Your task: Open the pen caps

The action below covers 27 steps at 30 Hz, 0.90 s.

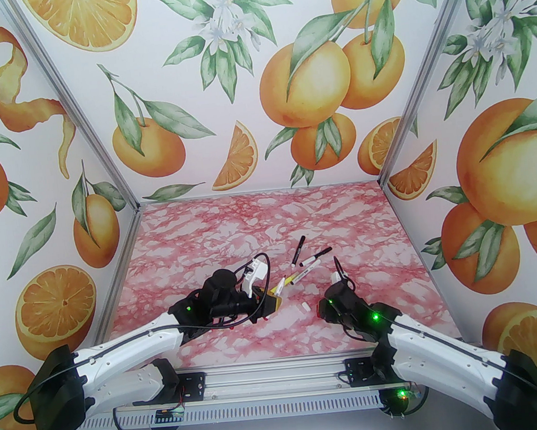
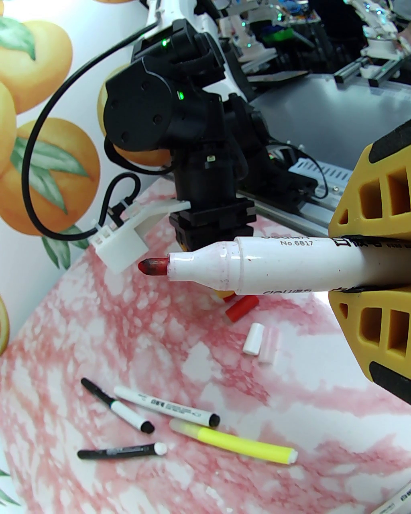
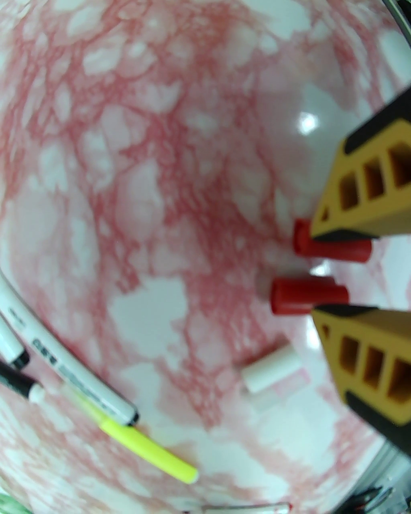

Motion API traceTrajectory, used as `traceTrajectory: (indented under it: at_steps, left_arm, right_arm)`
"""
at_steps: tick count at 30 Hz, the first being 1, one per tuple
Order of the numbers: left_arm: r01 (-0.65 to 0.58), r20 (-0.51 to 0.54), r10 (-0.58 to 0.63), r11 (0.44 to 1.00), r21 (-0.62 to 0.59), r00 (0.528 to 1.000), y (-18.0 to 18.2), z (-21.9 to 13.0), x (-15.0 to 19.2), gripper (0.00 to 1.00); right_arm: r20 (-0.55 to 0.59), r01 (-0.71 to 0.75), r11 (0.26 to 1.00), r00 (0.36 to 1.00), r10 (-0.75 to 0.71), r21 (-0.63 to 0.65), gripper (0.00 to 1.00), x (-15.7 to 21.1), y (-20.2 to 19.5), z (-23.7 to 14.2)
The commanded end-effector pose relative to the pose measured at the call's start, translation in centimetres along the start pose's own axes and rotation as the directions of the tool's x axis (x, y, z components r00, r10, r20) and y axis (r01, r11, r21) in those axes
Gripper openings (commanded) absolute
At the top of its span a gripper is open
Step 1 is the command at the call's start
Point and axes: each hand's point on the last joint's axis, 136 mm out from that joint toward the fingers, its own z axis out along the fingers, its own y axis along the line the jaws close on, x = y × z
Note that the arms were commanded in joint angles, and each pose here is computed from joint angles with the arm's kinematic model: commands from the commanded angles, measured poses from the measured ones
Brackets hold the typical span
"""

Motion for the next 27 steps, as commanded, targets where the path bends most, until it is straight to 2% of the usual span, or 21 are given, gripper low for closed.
traceTrajectory:
  at_steps: [1,3,6,14,27]
  left_arm:
    - [0.017,0.019,-0.014,0.992,-0.125,1.0,2.0,-0.7,-0.4,0.0]
    - [0.04,0.002,-0.04,0.975,-0.22,0.999,3.8,-1.0,0.4,0.0]
    - [0.065,-0.003,-0.068,0.961,-0.269,0.998,4.9,-1.3,1.3,0.0]
    - [0.088,0.0,-0.091,0.958,-0.275,0.996,5.3,-1.3,2.0,0.0]
    - [0.081,-0.007,-0.086,0.961,-0.264,0.996,5.0,-1.1,2.1,0.0]
  right_arm:
    - [-0.032,0.004,1.0,0.999,-0.005,-0.015,0.34,0.5,0.4,-0.3]
    - [-0.039,0.007,1.0,0.999,-0.006,0.02,0.33,0.6,-0.3,-0.4]
    - [-0.039,-0.008,0.997,0.999,0.011,0.071,0.33,0.8,-1.3,-0.6]
    - [-0.087,-0.009,1.0,0.996,0.011,0.017,0.33,1.7,-0.3,0.2]
    - [-0.067,-0.007,0.999,0.998,0.01,0.052,0.28,1.4,-0.8,1.2]
